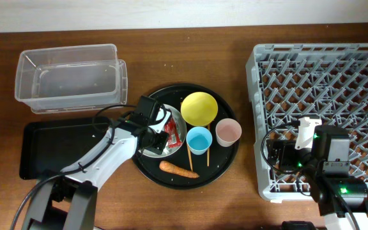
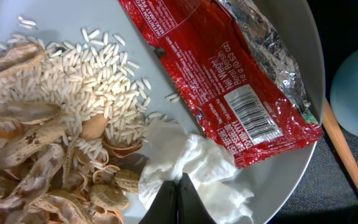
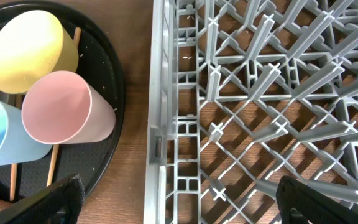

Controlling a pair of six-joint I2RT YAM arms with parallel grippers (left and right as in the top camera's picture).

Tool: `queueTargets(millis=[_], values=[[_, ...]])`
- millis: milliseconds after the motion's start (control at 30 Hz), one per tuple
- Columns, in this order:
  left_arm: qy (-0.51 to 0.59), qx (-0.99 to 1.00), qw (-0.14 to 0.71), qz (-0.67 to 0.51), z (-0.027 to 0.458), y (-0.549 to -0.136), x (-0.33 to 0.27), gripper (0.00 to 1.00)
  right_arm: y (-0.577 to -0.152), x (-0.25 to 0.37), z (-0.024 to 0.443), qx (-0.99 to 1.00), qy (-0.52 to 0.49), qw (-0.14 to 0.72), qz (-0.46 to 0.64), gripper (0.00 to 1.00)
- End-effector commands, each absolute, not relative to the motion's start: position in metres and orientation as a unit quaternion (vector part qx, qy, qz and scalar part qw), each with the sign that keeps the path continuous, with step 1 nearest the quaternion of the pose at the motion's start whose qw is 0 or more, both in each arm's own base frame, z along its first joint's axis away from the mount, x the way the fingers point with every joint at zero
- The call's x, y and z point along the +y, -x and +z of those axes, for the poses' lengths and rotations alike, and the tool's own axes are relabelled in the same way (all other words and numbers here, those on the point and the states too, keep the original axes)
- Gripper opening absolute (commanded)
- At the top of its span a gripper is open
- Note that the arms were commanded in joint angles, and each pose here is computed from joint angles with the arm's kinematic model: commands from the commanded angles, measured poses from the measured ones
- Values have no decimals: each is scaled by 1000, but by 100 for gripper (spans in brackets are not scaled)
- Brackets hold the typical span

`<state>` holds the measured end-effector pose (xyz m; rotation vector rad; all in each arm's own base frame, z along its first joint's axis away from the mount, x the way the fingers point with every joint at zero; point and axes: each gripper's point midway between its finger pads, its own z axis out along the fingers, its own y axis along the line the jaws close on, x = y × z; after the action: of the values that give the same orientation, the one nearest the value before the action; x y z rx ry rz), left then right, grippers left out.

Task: Sort waste into correct bins and load items into the dishwasher rack
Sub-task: 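Grasp the white tissue with the left gripper and carry it to the clear bin, then release the tissue into the clear bin and return left gripper to plate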

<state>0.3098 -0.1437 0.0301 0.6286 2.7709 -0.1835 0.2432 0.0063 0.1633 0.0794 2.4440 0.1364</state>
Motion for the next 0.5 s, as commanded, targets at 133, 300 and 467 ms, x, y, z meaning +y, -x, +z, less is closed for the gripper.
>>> queueTargets(millis=[133,300,467], values=[[-196,960,202,3,90,-342,-123,0,-246,6,172,935,-35,349,56,98],[-99,937,336,10,174,-404,-68,0,-246,6,172,935,-35,349,56,98],[-8,897,440,40,213,-451,5,0,-246,6,172,935,-35,349,56,98]])
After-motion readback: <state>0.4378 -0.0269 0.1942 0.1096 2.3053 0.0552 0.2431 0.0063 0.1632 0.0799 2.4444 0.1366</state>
